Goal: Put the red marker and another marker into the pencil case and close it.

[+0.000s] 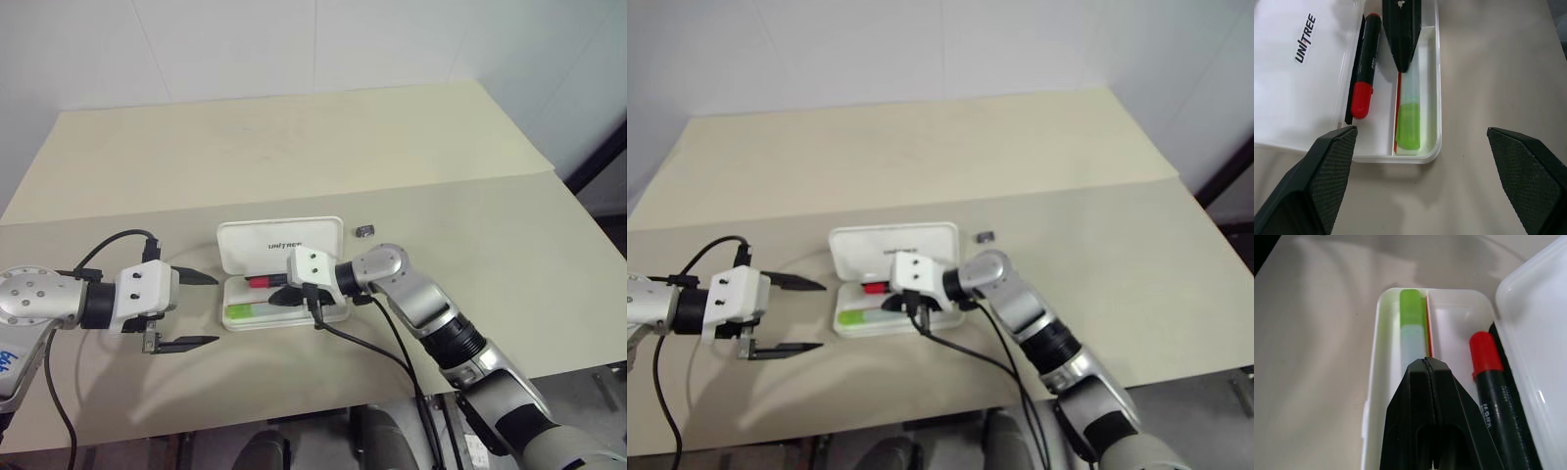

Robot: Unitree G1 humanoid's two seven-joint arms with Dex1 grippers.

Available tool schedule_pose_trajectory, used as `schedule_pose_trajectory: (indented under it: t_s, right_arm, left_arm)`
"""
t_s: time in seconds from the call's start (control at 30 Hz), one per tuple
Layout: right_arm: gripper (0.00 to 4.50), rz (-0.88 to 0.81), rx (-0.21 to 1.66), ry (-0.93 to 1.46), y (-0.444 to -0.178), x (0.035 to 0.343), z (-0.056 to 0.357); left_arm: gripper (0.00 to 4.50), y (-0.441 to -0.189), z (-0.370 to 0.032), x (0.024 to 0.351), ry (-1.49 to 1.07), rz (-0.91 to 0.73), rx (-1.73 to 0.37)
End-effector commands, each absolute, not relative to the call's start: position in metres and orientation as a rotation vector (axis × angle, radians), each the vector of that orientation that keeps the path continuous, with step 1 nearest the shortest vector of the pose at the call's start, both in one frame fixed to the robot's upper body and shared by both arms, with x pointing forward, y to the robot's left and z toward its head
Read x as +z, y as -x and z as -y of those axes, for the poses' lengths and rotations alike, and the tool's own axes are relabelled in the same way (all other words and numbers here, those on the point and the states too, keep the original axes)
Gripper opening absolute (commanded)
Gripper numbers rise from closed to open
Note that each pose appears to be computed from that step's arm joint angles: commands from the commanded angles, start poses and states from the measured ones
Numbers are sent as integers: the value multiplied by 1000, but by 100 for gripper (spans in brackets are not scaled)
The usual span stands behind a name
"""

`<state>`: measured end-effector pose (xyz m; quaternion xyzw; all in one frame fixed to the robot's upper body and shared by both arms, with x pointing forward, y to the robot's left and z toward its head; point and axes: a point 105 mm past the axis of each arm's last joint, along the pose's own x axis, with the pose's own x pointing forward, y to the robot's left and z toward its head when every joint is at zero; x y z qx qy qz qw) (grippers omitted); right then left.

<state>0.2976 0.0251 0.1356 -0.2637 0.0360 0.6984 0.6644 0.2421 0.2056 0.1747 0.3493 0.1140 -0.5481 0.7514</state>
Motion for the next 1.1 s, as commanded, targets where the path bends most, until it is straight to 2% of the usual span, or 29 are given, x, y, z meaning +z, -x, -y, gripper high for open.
schedule_pose_trajectory:
  t_s: [0.03,0.27,0.53,1.1]
  right_arm:
    - [2,-35,1620,594,-286,145,-31]
    - [2,-42,1625,589,-284,144,-31]
    - [2,-2,1557,589,-302,159,-33]
    - [2,-85,1596,631,-295,129,-27]
  left_arm:
    - [450,-241,-205,182,-796,-229,-1195]
    - [450,-242,-205,182,-796,-229,-1198]
    - [450,-242,-204,182,-795,-224,-1197]
    - [450,-242,-204,182,-792,-224,-1190]
